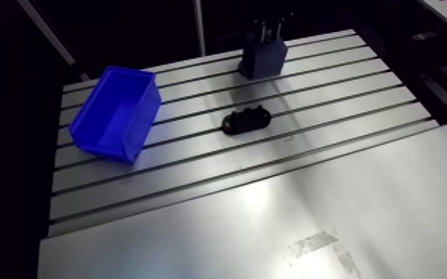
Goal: Pick up the M10 bolt and insert it into the hex recess until seated.
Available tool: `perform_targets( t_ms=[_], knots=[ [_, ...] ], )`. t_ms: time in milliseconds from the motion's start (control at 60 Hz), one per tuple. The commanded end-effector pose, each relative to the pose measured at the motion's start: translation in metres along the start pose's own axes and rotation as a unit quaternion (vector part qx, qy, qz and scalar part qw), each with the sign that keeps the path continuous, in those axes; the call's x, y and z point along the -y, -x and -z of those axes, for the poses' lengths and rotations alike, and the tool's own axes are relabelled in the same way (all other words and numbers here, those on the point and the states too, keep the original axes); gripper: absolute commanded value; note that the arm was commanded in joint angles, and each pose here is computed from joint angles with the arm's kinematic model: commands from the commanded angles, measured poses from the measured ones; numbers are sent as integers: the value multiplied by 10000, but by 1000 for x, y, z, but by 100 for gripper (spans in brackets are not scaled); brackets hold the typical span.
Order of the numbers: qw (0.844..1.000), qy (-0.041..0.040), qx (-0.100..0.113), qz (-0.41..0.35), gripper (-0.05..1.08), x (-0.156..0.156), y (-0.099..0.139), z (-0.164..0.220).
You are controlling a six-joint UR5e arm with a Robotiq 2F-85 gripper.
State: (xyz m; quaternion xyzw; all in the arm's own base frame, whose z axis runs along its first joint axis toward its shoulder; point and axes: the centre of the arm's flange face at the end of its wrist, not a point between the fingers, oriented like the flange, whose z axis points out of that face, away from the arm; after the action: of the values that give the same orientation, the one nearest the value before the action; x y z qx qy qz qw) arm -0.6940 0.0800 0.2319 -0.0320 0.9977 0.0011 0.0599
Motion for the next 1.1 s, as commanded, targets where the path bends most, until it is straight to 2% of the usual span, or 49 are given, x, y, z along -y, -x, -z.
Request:
perform_targets(
  t_ms=[17,1100],
  knots=[
    [10000,-5,7,9,61,1,0,-1],
    [10000,-5,7,71,67,0,1,-2]
  ],
)
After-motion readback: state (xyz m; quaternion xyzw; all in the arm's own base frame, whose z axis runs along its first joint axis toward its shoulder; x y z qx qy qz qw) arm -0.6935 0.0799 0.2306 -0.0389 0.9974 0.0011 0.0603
